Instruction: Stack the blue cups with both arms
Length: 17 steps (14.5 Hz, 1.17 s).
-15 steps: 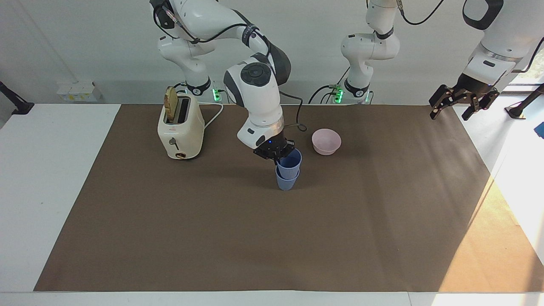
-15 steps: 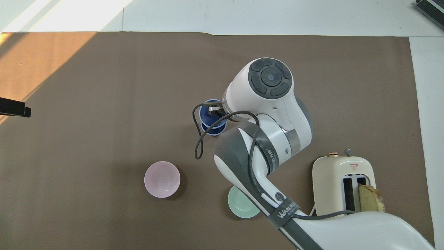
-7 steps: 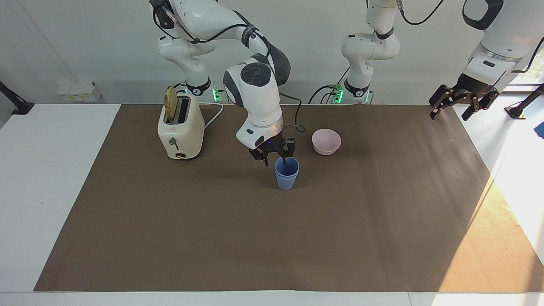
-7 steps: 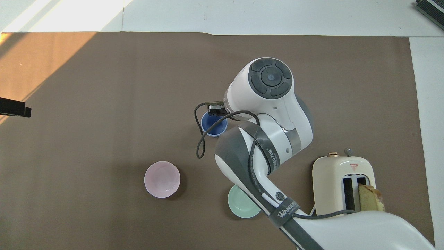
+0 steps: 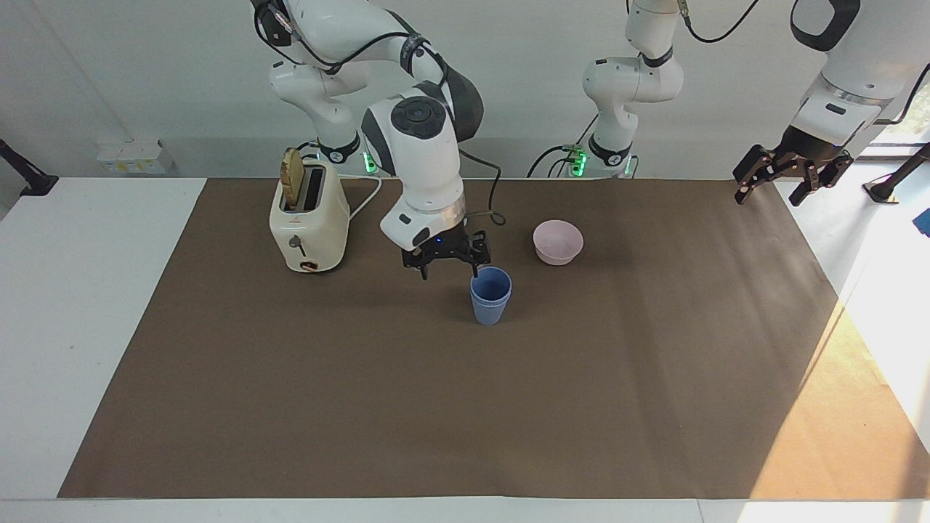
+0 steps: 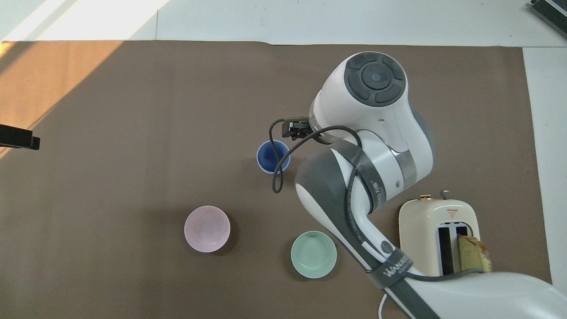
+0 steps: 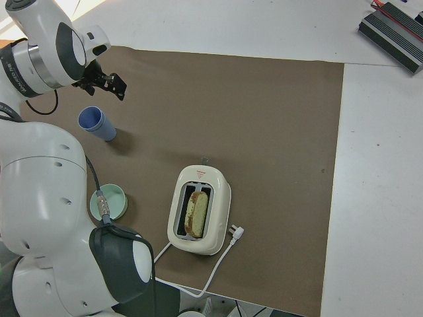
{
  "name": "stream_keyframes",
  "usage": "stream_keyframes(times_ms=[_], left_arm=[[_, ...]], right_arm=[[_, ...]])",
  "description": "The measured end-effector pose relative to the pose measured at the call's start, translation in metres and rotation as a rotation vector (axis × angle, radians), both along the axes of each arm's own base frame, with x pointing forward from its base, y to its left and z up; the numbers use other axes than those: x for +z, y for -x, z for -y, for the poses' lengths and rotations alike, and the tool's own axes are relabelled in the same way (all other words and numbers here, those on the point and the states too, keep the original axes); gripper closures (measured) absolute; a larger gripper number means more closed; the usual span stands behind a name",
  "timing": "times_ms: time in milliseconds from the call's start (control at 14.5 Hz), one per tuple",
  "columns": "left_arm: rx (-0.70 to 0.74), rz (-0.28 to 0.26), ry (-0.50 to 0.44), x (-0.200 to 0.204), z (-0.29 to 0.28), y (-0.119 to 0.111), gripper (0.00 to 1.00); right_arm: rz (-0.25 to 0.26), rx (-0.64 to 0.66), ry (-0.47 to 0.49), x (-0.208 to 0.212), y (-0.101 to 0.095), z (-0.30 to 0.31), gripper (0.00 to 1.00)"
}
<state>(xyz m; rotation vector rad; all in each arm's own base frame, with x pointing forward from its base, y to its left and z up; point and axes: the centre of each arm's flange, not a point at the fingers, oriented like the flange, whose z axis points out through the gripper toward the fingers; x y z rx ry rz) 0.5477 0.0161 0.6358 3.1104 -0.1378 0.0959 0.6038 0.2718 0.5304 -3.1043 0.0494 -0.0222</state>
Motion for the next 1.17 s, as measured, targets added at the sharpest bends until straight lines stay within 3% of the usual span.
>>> stream_keyframes(times_ms=[207, 482, 757, 964, 1170], left_arm=[[-0.001, 0.001, -0.001, 0.0, 0.0, 0.0, 0.0], [-0.001, -0.001, -0.004, 0.002, 0.001, -0.001, 0.0], [-0.002, -0.022, -0.009, 0.005, 0.001, -0.005, 0.0], [-0.002, -0.027, -0.01, 0.003, 0.001, -0.007, 0.0], [-0.002, -0.028, -0.01, 0.003, 0.001, -0.008, 0.0]], right_arm=[[-0.001, 0.023, 0.019, 0.047, 0.004, 0.054, 0.0], [-0.044, 0.097, 0.052, 0.096, 0.024, 0.134, 0.0], [-0.079, 0.133, 0.053, 0.103, 0.023, 0.206, 0.0], [-0.072, 0.14, 0.038, 0.108, 0.023, 0.252, 0.0], [-0.056, 0.145, 0.039, 0.11, 0.027, 0.256, 0.0]])
